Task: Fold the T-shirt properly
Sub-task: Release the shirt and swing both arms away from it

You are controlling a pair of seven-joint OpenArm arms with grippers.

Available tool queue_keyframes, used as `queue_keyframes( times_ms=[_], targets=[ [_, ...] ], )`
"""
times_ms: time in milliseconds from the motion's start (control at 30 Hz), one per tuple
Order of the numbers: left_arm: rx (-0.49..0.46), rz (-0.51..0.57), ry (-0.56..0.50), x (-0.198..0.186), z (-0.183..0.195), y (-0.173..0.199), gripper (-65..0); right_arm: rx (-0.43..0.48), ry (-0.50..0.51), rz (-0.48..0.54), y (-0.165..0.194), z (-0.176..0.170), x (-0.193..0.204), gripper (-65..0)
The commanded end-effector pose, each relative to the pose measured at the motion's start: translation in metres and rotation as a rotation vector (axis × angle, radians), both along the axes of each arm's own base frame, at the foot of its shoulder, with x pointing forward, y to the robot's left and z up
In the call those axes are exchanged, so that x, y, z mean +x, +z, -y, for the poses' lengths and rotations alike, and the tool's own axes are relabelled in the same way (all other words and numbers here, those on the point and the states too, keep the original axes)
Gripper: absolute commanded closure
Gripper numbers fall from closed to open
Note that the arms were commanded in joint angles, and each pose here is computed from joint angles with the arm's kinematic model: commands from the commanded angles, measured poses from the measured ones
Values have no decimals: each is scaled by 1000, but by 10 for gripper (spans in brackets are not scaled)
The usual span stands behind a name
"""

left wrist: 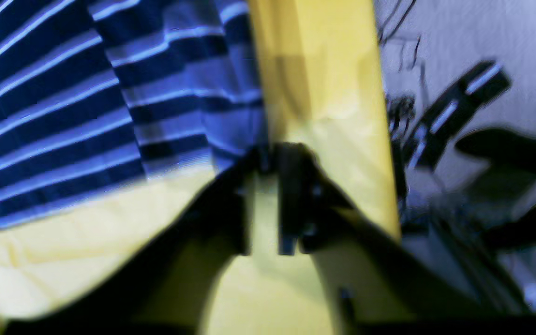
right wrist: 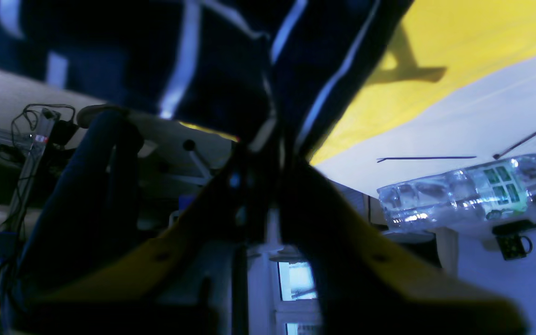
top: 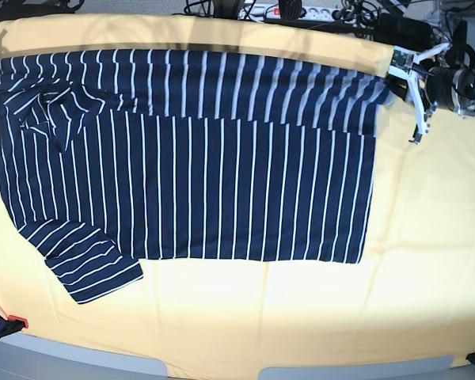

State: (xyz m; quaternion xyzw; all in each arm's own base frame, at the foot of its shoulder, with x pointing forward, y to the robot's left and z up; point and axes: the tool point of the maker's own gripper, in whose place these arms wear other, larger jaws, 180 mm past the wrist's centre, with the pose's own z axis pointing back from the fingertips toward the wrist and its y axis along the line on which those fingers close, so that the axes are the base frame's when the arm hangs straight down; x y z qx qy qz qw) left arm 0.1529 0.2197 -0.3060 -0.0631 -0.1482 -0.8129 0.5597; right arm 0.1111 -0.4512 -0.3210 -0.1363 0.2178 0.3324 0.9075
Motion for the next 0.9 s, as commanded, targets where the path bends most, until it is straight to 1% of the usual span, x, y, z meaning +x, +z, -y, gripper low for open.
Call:
queue_keyframes(
  times_ms=[0, 33, 67, 100, 200, 300, 367, 433, 533, 633, 767, 867],
  targets=[
    [32, 24, 2, 7, -9, 8, -220, -74, 14, 2, 19, 16, 8, -212],
    [40, 35, 3, 10, -10, 9, -284, -75, 21, -2, 20, 17, 8, -260],
    [55, 49, 7, 14, -13, 10, -330, -80, 24, -2, 22, 18, 9, -278],
    [66, 64, 13, 18, -15, 11, -350, -90, 27, -2, 26, 21, 10, -278],
    [83, 98, 56, 32, -19, 19, -351, -92, 18, 5, 39, 23, 16, -278],
    [94, 127, 101, 44, -22, 27, -351, -67, -12, 9, 55, 22, 21, -277],
    [89, 140, 137, 52, -22, 34, -351, -64, -8, 8, 63, 22, 24, -278],
    [65, 161, 190, 62, -20, 42, -351, -62, -6, 38, 67, 22, 32, -277],
    [4, 236, 278, 85, -15, 59, -351, -60, -4, 129, 82, 22, 55, -277],
    [-65, 361, 384, 116, -11, 80, -351, -33, 0, 285, 101, 18, 90, -277],
    [-146, 503, 531, 157, -17, 102, -351, -25, 17, 465, 133, 17, 127, -277],
    [-204, 552, 630, 185, -24, 108, -351, -14, 57, 589, 145, 15, 151, -277]
  ],
)
